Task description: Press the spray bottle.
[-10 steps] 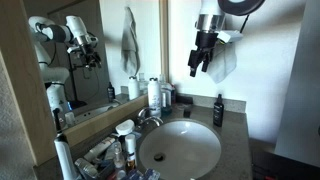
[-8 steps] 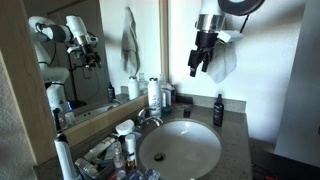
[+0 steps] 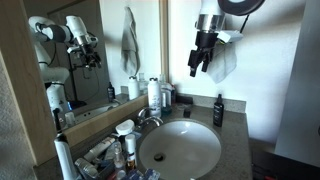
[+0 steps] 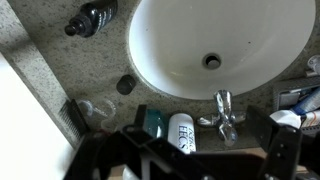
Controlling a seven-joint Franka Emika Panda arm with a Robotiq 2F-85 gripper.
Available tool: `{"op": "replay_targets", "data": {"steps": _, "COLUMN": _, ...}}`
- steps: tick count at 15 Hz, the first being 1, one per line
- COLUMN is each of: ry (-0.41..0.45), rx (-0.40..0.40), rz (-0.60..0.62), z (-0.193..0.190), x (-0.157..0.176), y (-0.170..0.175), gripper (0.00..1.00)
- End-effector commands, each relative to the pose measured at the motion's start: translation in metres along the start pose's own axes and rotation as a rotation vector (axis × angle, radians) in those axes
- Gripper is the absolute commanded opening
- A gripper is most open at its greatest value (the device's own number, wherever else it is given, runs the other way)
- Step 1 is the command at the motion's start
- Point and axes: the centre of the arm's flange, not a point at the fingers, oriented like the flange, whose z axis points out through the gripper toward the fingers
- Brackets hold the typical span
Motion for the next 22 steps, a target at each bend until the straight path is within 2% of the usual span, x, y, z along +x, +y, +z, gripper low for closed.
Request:
{"op": "replay_targets", "data": {"steps": 1, "ry": -0.009, "rx": -0.003, "rz": -0.002, "z": 0.002, "x": 0.002, "y": 0.008, "gripper": 1.00}}
{"op": "replay_targets", "data": {"steps": 7, "ry": -0.073, "rx": -0.015, "rz": 0.004, "z": 0.015, "x": -0.001, "y": 0.057, "gripper": 1.00}}
{"op": "replay_targets", "data": {"steps": 13, "ry": -0.166, "rx": -0.071, "rz": 0.066, "z": 0.035, "x": -0.016, "y": 0.107, "gripper": 1.00}}
{"op": "replay_targets", "data": {"steps": 22, "ry": -0.213, "rx": -0.059, "rz": 0.142, "z": 0.054, "x": -0.036, "y": 0.127, "gripper": 1.00}}
